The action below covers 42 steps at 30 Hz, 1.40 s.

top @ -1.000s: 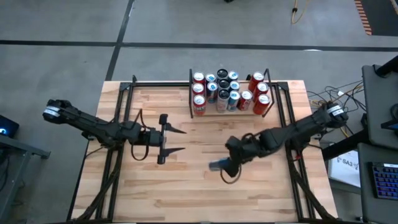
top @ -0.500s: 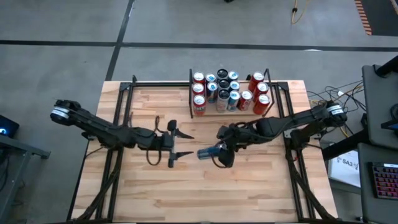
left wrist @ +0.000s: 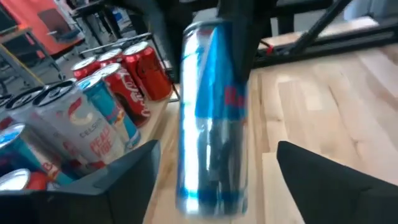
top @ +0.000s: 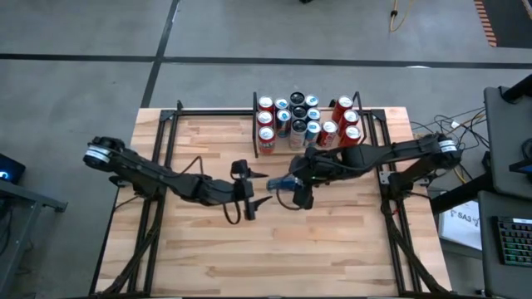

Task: Place canned beverage on shelf
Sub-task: Put the blue soda can on the shelf

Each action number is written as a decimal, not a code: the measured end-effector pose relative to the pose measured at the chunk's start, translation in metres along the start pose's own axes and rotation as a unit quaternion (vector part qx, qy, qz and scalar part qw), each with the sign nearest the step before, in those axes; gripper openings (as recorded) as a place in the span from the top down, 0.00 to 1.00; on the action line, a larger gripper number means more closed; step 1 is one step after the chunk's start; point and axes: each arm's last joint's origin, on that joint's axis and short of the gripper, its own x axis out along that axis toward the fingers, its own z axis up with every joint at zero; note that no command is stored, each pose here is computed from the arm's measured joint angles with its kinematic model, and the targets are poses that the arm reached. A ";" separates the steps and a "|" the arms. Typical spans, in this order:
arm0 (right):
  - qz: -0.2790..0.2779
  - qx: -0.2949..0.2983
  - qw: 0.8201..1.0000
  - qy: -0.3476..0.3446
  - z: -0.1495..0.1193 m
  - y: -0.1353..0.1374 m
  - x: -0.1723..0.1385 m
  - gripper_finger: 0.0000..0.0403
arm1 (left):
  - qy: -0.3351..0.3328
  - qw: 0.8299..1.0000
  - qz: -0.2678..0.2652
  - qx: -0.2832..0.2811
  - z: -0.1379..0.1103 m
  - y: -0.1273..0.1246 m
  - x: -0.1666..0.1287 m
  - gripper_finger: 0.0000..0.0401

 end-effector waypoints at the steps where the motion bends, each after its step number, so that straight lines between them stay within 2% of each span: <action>1: -0.002 -0.005 1.000 0.001 0.001 0.001 0.003 0.44 | 0.003 1.000 -0.001 0.007 0.001 -0.001 0.002 0.22; 6: -0.016 -0.046 0.999 0.012 0.014 0.008 0.024 0.44 | 0.026 0.999 0.013 0.040 -0.005 -0.003 0.019 0.16; 12: -0.059 -0.089 0.992 0.070 0.030 0.017 0.048 0.44 | 0.062 0.996 0.028 0.059 -0.011 0.000 0.031 0.17; 17: -0.067 -0.100 0.988 0.093 0.046 0.024 0.055 0.44 | 0.077 0.994 0.028 0.069 -0.016 0.003 0.034 0.19; 19: -0.070 -0.101 0.987 0.100 0.051 0.026 0.055 0.44 | 0.079 0.994 0.007 0.070 -0.016 0.003 0.034 0.19; 25: -0.076 -0.106 0.987 0.091 0.065 0.030 0.049 0.44 | 0.077 0.995 0.004 0.070 -0.016 0.004 0.034 0.20; 29: -0.074 -0.110 0.988 0.083 0.068 0.032 0.045 0.44 | 0.081 0.994 0.020 0.074 -0.016 0.005 0.034 0.24; 32: -0.072 -0.109 0.988 0.081 0.069 0.033 0.043 0.44 | 0.081 0.994 0.025 0.074 -0.016 0.006 0.034 0.34; 35: -0.074 -0.110 0.988 0.077 0.070 0.033 0.042 0.36 | 0.074 0.994 0.041 0.072 -0.014 0.007 0.033 0.48; 36: -0.073 -0.109 0.988 0.076 0.070 0.033 0.041 0.33 | 0.073 0.993 0.048 0.075 -0.013 0.007 0.033 0.49; 42: -0.062 -0.104 0.992 0.038 0.078 0.039 0.019 0.18 | 0.071 0.992 0.073 0.080 -0.011 0.010 0.031 0.49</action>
